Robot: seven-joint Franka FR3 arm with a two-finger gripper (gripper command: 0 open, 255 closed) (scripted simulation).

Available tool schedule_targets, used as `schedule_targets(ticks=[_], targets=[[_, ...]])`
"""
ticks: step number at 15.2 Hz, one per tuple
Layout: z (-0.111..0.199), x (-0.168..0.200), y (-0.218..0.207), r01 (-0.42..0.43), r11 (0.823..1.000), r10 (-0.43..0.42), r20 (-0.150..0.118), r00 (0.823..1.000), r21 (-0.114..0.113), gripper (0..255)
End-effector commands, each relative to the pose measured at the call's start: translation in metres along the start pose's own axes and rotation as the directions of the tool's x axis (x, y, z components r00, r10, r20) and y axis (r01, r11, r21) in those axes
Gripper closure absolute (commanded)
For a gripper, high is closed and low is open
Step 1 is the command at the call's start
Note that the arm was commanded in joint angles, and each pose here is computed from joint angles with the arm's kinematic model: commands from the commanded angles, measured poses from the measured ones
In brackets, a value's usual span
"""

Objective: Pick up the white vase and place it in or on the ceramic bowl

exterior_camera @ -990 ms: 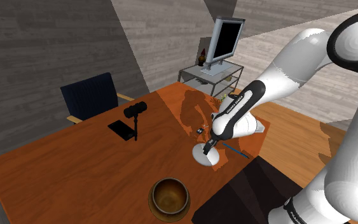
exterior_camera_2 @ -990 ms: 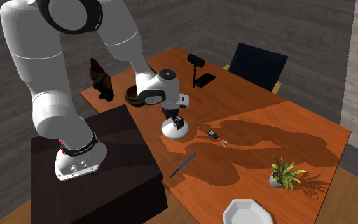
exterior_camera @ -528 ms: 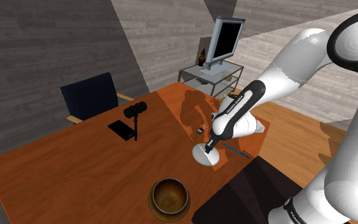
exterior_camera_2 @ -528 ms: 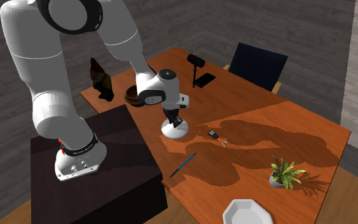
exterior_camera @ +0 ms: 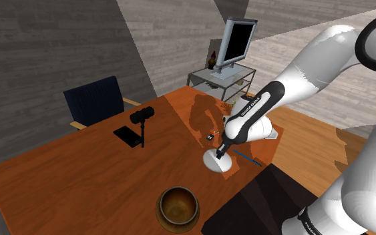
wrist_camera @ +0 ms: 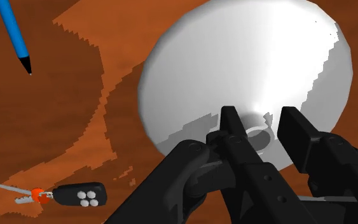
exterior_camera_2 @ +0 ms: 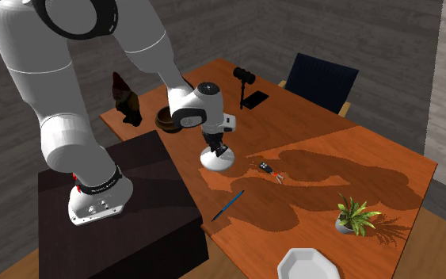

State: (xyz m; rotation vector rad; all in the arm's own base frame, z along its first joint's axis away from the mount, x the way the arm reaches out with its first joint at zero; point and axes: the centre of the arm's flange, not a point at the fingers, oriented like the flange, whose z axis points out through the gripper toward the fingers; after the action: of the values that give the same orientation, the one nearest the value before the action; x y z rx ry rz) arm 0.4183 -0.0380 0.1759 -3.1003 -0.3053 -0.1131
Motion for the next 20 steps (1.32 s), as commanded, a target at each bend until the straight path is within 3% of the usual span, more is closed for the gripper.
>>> schedule_targets(ticks=[1, 20], targets=[[-0.01, 0.001, -0.001, 0.0, 1.0, 0.0, 0.0, 1.0, 0.0, 255], [-0.11, 0.008, -0.002, 0.0, 1.0, 0.0, 0.0, 1.0, 0.0, 255]])
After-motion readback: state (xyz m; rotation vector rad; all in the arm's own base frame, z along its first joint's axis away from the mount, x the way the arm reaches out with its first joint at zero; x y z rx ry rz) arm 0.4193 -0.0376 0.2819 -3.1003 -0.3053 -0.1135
